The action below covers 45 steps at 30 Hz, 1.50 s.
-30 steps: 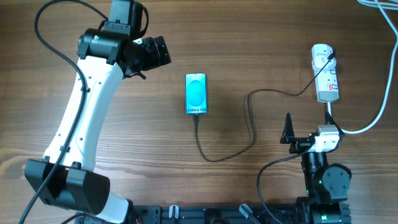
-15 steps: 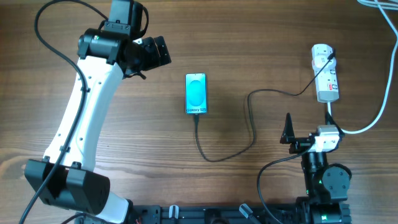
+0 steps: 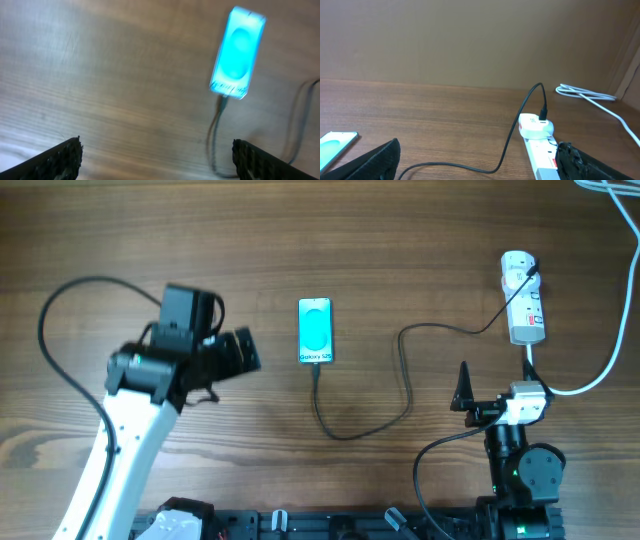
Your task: Plug charger to phone and switch on socket
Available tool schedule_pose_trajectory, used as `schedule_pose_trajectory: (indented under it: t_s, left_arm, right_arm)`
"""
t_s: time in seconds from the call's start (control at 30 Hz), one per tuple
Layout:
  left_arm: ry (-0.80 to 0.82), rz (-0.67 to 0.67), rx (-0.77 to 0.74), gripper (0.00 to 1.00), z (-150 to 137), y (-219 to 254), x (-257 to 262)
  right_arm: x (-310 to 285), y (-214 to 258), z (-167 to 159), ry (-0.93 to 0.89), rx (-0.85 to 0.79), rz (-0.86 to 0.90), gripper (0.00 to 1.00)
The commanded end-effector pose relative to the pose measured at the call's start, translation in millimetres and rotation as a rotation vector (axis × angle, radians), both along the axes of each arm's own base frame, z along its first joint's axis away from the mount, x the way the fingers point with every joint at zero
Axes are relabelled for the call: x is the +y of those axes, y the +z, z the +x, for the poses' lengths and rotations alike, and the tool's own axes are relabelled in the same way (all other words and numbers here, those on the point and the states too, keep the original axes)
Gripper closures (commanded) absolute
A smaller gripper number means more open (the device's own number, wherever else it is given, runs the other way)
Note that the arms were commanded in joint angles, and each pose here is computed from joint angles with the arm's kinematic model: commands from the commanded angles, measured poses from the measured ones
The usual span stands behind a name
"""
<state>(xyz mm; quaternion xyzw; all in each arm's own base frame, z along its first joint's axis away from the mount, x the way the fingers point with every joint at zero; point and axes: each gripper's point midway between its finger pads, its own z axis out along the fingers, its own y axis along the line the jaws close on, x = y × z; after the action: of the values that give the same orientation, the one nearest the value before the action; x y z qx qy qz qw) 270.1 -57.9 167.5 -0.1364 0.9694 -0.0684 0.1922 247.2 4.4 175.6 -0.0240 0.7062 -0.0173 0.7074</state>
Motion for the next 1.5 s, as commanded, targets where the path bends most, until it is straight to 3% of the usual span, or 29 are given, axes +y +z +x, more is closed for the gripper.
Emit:
schedule_pose_trajectory:
  t_s: [0.0,0.2,0.3,0.5,0.8,1.03,1.17,1.47]
  left_arm:
    - [0.016,-0.005,-0.103,0.0,-9.5,-4.2,7.8]
    - [-0.287,-0.135,-0.49,0.0,1.0,4.5,-32.9]
    - [-0.278,-0.148,-0.555,0.0,-19.1,3.4,-28.9]
    - [-0.351,-0.125,-0.579,0.0,-23.7,4.0,-32.4]
    - [-0.334,-0.108,-0.801,0.0,-45.2,21.5,-20.3]
    - [-0.325,-0.11,-1.022,0.0,-42.4,39.9,-19.2]
    - [-0.192,-0.121,-1.085,0.0,-35.2,35.2,-1.1]
    - [-0.136,-0.082,-1.275,0.0,-31.1,41.8,14.9]
  right_arm:
    - [1.5,1.5,-0.4,0.007,-0.009,-0.018,0.0]
    - [1.5,1.3,-0.4,0.007,-0.007,-0.018,0.0]
    - [1.5,1.3,-0.4,0.007,-0.007,-0.018,0.0]
    - [1.5,1.3,-0.4,0.007,-0.007,-0.018,0.0]
    - [1.5,1.3,-0.4,0.007,-0.007,-0.018,0.0]
    - [1.5,1.3,-0.4,0.006,-0.007,-0.018,0.0]
    - [1.5,1.0,-0.3,0.007,-0.006,-0.018,0.01]
    - [1.5,0.7,-0.2,0.007,-0.005,-0.019,0.0]
